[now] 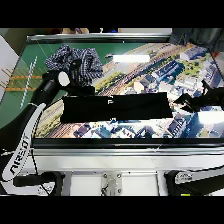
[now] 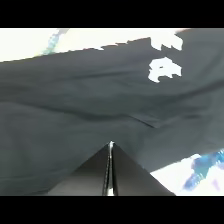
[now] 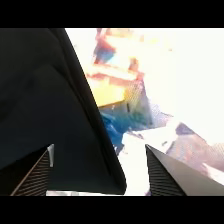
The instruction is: Fold the clothes and pants, and hang the long-sleeved shirts on hangers.
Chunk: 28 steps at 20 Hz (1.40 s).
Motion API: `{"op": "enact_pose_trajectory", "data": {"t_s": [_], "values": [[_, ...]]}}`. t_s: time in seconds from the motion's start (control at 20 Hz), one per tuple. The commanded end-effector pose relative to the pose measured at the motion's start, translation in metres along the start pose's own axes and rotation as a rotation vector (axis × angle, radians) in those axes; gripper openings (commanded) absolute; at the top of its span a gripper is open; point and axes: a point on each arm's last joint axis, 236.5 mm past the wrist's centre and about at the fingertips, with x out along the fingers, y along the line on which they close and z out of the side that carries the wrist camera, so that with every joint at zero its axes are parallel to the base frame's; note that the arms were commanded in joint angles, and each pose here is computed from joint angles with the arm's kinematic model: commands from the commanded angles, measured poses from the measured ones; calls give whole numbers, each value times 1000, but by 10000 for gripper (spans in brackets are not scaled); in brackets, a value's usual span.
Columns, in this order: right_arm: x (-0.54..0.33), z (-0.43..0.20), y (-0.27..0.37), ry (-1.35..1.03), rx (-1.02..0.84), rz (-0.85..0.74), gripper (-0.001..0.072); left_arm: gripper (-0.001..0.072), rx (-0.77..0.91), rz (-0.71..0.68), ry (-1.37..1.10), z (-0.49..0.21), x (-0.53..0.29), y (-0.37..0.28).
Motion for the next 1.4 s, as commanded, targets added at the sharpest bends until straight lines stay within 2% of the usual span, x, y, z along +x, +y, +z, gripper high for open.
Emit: {"op": "enact_pose_trajectory", "data": {"t_s": [0.0,0.4,0.45,0.6,0.75,1.0,1.35], "values": [[27,-14,5,85,-21,114,579,14,73,-27,19,-15,12,-34],[72,-25,50,134,-113,138,575,14,114,-43,51,-28,24,-56],[75,-23,54,126,-128,132,460,14,114,-43,52,-28,24,-55],[76,-17,60,110,-150,127,21,14,114,-43,52,-28,24,-55],[64,-16,61,121,-179,98,15,13,110,-50,43,-25,26,-57],[-4,0,78,98,-293,-21,15,10,68,-187,88,-33,68,-90],[-83,3,175,7,-391,0,15,10,183,-263,133,-29,133,-163]]}}
